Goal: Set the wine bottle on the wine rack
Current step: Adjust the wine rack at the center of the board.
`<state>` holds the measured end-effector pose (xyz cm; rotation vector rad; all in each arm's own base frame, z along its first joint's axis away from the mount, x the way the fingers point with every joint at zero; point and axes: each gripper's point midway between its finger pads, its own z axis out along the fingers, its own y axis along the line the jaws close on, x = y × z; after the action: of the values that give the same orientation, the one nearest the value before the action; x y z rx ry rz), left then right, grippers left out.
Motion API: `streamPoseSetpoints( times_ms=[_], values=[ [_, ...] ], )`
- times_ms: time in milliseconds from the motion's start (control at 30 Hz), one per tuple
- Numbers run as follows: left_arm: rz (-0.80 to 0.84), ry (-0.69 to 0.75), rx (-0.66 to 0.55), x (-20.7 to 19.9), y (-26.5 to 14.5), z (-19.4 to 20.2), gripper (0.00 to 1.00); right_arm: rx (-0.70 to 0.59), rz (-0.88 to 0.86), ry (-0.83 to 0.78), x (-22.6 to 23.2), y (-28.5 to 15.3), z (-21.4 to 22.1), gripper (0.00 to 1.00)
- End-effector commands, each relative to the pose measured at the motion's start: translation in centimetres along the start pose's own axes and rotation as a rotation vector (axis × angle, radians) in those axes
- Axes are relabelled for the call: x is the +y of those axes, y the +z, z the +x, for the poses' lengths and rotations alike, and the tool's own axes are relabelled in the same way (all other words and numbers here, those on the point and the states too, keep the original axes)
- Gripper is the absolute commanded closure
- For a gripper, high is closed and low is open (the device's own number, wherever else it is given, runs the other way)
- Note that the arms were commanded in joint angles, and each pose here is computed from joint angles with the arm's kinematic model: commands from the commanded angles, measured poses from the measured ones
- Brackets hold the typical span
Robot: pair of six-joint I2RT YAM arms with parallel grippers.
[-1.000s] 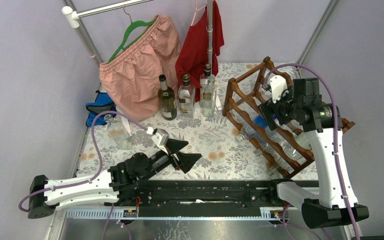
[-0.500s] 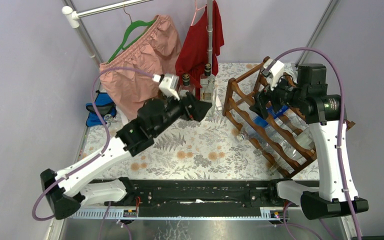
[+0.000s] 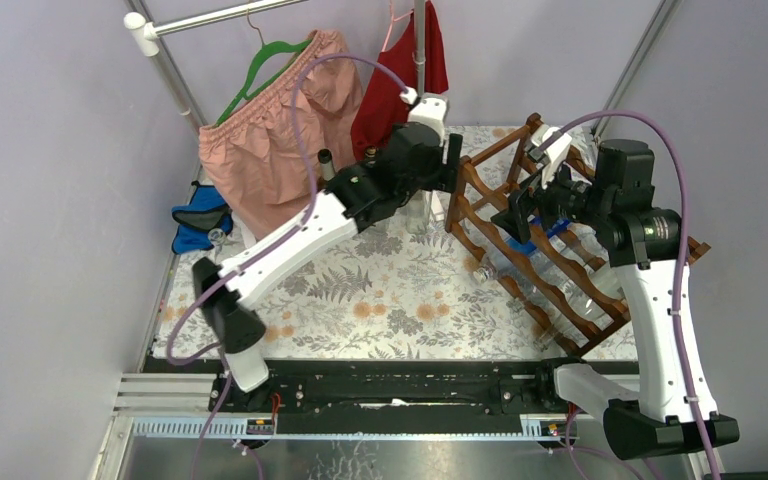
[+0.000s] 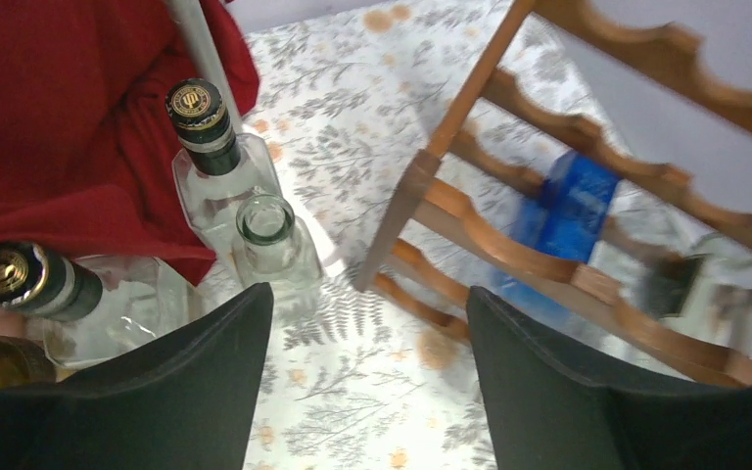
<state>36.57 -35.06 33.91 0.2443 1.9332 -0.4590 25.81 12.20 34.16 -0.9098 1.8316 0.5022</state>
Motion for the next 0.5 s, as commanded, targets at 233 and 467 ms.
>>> streamPoseSetpoints(
  times_ms=[233,467],
  values=[
    [-0.142,0.100,0.131,5.1,5.8,1.0,0.27,-0.060,0.057,-0.004,-0.4,-0.4,-1.1,0.00],
    [-0.119,0.083,0.198,6.0,7.8,3.2,0.33,-0.060,0.037,0.009,-0.2,0.0,-0.7,0.00]
  ],
)
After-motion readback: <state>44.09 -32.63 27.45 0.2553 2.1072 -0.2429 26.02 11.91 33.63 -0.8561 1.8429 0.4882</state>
